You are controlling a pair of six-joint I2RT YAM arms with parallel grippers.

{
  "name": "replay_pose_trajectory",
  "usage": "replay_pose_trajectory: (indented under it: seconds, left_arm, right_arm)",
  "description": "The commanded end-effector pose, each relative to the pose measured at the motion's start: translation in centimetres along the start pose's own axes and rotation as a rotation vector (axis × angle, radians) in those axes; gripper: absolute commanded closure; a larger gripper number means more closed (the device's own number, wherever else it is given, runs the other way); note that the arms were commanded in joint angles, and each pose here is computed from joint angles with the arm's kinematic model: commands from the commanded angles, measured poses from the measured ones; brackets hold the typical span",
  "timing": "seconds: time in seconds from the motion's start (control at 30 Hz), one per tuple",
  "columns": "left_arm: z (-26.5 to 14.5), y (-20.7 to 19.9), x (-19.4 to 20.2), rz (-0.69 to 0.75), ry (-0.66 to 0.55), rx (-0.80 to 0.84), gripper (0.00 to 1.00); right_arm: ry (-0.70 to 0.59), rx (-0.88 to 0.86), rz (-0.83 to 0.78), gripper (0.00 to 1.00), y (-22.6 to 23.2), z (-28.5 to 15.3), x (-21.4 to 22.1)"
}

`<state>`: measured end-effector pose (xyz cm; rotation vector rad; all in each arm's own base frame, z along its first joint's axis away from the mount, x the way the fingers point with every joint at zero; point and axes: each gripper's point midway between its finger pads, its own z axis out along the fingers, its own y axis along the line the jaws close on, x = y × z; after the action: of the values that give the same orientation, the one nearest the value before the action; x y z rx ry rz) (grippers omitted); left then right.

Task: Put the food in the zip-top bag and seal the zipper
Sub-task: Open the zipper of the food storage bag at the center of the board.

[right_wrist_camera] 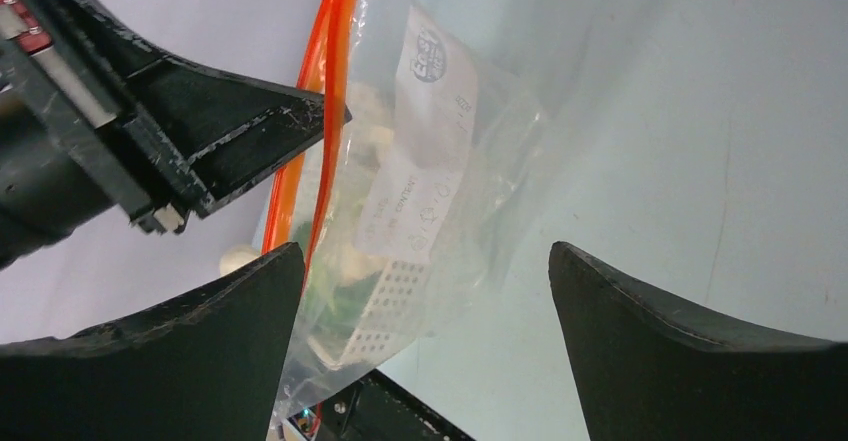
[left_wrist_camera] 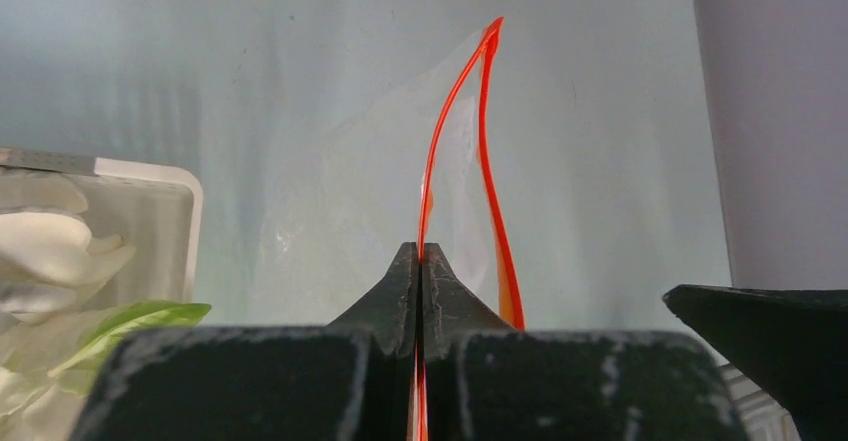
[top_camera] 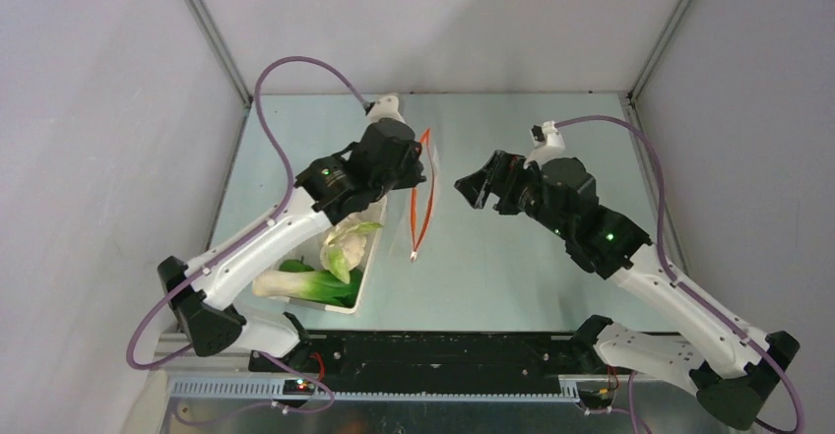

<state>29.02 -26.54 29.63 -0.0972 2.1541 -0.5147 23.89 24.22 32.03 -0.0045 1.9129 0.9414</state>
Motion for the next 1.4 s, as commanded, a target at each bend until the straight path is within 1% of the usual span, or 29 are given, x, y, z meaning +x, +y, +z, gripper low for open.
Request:
replay_pose_trajectory:
  seconds: [0.0,0.13,0.33,0.47,0.67,0.7,0.73,0.77,0.8,0.83,0.87,0.9,0.93,1.0,1.07,1.13,1.27,1.37]
  left_arm:
    - [1.4,-1.3,0.5,-0.004,-0.037,-0.025,1.0]
    - [2.7,-2.5,1.9,-0.011,0.007,-0.01,1.0]
    - [3.8,-2.9,3.5,-0.022,0.051,-0.017,1.0]
    - [3.5,-3.0,3.7,-0.031,0.056,-0.002,1.0]
    - [2.4,-2.8,3.2,-0.045,0.032,0.023,1.0]
    - [2.2,-2.7,3.1,-0.043,0.028,0.023,1.0]
    - [1.9,-2.6,2.9,-0.04,0.021,0.023,1.0]
    - [1.7,-2.2,2.6,-0.036,0.009,0.01,1.0]
    - [1.3,-1.9,2.4,-0.027,0.002,0.003,1.0]
    - [1.2,-1.3,2.2,-0.021,-0.014,-0.021,1.0]
    - [0.7,-0.8,2.0,-0.014,-0.02,-0.034,1.0]
    - [0.3,-0.1,1.6,-0.011,-0.04,-0.053,1.0]
    - [0.0,0.4,1.6,-0.003,-0.043,-0.071,1.0]
    - [-0.7,1.8,1.1,0.007,-0.076,-0.11,1.0]
    - [-1.4,3.0,0.8,0.013,-0.102,-0.142,1.0]
    - [-2.2,4.4,0.4,0.023,-0.13,-0.186,1.0]
    - [-3.4,6.9,-0.1,0.048,-0.177,-0.263,1.0]
    - [-3.6,7.6,-0.4,0.054,-0.189,-0.286,1.0]
  right_arm:
    - [0.011,0.101,0.109,0.05,-1.1,0.9,0.7]
    - [0.044,0.159,0.076,0.05,-1.5,1.7,2.3]
    - [0.091,0.263,0.032,0.05,-3.3,2.8,4.2]
    - [0.12,0.307,0.02,0.06,-4.3,3.9,5.3]
    - [0.14,0.363,-0.002,0.13,-5.7,5.0,6.4]
    - [0.141,0.378,-0.009,0.18,-6.1,5.2,6.5]
    - [0.145,0.396,-0.013,0.21,-6.5,5.1,6.6]
    - [0.139,0.419,-0.018,0.31,-7.0,5.1,6.6]
    - [0.142,0.447,-0.018,0.38,-7.6,4.8,6.6]
    - [0.131,0.476,-0.024,0.51,-8.2,4.6,6.5]
    - [0.136,0.506,-0.029,0.58,-8.9,4.3,6.5]
    - [0.126,0.532,-0.036,0.7,-9.5,4.1,6.3]
    - [0.133,0.56,-0.046,0.74,-10.1,3.7,6.4]
    - [0.129,0.606,-0.059,0.9,-11.3,3.0,6.1]
    - [0.126,0.635,-0.059,0.96,-12.3,2.4,6.1]
    - [0.111,0.65,-0.042,0.99,-13.1,1.5,5.7]
    - [0.084,0.669,-0.016,1.0,-14.7,-0.2,5.4]
    - [0.059,0.653,-0.016,1.0,-15.1,-0.8,4.7]
